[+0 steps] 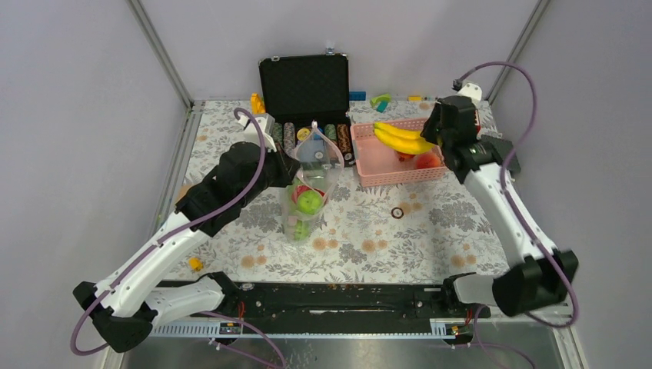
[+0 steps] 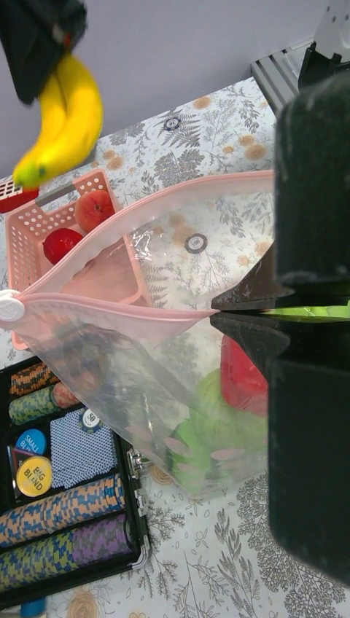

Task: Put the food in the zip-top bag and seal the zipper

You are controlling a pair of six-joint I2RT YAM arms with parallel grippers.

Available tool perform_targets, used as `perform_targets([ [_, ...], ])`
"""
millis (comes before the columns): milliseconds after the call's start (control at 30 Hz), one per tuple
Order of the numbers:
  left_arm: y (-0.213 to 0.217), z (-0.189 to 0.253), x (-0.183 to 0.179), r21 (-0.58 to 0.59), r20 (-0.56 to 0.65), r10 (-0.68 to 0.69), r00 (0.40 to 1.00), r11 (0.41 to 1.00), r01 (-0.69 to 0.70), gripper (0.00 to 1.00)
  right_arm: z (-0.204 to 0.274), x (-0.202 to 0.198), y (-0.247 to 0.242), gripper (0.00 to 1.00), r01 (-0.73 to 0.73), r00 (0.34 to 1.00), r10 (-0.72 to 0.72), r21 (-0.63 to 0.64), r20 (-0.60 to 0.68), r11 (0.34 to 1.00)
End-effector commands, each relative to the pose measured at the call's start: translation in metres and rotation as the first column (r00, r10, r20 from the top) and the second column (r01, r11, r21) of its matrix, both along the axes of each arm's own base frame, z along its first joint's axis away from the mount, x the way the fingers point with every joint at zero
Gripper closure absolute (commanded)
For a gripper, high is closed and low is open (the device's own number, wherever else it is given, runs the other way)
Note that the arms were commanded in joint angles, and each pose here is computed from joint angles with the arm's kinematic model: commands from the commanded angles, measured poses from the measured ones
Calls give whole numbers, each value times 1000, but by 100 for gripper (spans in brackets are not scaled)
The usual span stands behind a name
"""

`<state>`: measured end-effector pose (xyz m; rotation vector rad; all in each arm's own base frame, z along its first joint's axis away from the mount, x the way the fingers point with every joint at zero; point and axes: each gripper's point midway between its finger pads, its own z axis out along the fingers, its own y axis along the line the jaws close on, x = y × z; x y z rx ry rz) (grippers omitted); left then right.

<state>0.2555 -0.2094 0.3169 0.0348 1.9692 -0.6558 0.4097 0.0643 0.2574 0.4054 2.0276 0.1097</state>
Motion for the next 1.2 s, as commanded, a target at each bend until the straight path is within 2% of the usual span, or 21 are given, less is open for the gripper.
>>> perform_targets([
  [0, -8, 14, 6, -45, 34, -10, 999, 999, 12, 100, 70, -34, 19, 92, -162, 961, 184, -121, 208, 979],
  [133, -12, 11, 9, -47, 18, -10, 1000, 999, 11, 100, 130, -74, 60, 92, -296, 846, 409, -337, 342, 894],
  [267, -16, 11, 7, -58, 11, -27, 1000, 998, 28, 100, 158, -97, 88, 92, -364, 759, 535, -440, 371, 821],
  [467, -21, 18, 3, -82, 15, -59, 998, 995, 60, 100, 158, -93, 127, 92, -363, 733, 629, -632, 260, 685],
  [533, -20, 20, 3, -87, 20, -54, 998, 995, 56, 100, 156, -88, 139, 92, -348, 736, 631, -664, 244, 662],
  [800, -24, 29, -1, -109, 30, -83, 996, 990, 86, 100, 155, -80, 200, 93, -334, 728, 625, -650, 282, 683],
  [933, -27, 33, -4, -128, 38, -104, 994, 986, 108, 100, 151, -77, 225, 93, -322, 747, 606, -648, 275, 691],
  [1167, -24, 42, -4, -174, 52, -79, 996, 981, 87, 100, 111, -86, 259, 89, -416, 756, 572, -441, 319, 795],
])
